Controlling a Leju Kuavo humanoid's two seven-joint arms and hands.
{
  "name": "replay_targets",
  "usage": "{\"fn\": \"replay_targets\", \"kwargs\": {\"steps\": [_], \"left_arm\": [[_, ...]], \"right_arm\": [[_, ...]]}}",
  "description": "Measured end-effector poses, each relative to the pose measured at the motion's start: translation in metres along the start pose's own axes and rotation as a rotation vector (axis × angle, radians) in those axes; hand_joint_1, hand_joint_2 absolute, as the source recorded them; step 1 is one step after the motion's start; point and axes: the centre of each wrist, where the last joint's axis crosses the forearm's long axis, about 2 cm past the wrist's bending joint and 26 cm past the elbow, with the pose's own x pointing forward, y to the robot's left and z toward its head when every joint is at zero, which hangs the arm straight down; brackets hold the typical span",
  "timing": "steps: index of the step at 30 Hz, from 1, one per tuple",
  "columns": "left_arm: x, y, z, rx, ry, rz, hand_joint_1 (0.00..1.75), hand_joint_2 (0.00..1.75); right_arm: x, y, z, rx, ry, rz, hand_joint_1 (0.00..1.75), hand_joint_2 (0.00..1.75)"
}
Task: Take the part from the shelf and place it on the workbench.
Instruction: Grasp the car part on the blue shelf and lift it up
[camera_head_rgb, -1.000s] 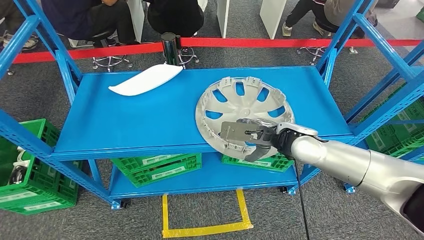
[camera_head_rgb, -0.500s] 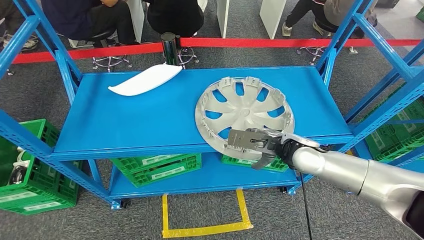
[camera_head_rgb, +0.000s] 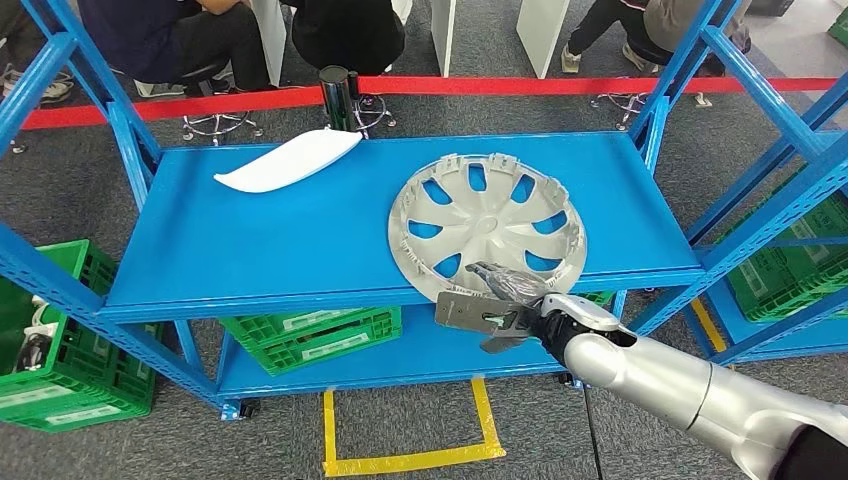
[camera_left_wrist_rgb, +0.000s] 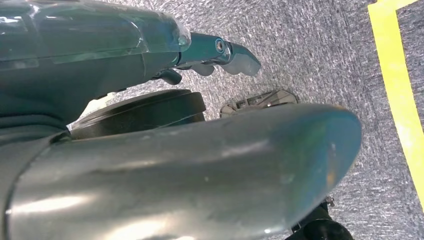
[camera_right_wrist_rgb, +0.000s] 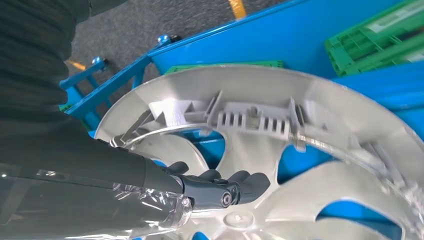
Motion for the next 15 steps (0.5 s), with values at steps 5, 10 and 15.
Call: {"fn": "replay_targets", "kwargs": {"steps": [5, 10, 15], "left_arm": [[0.0, 0.0, 0.0, 0.0, 0.0, 0.0, 0.0, 0.0], [0.0, -0.0001, 0.0, 0.0, -0.002, 0.0, 0.0, 0.0], [0.0001, -0.0002, 0.0, -0.003, -0.005, 0.0, 0.0, 0.0]], "right_arm": [[0.0016, -0.003, -0.0003, -0.013, -0.006, -0.036, 0.0, 1.75], [0.0024, -0.0022, -0.0005, -0.04, -0.038, -0.025, 0.0, 1.75], [0.0029, 0.0027, -0.0007, -0.051, -0.059, -0.031, 0.0, 1.75]]}}
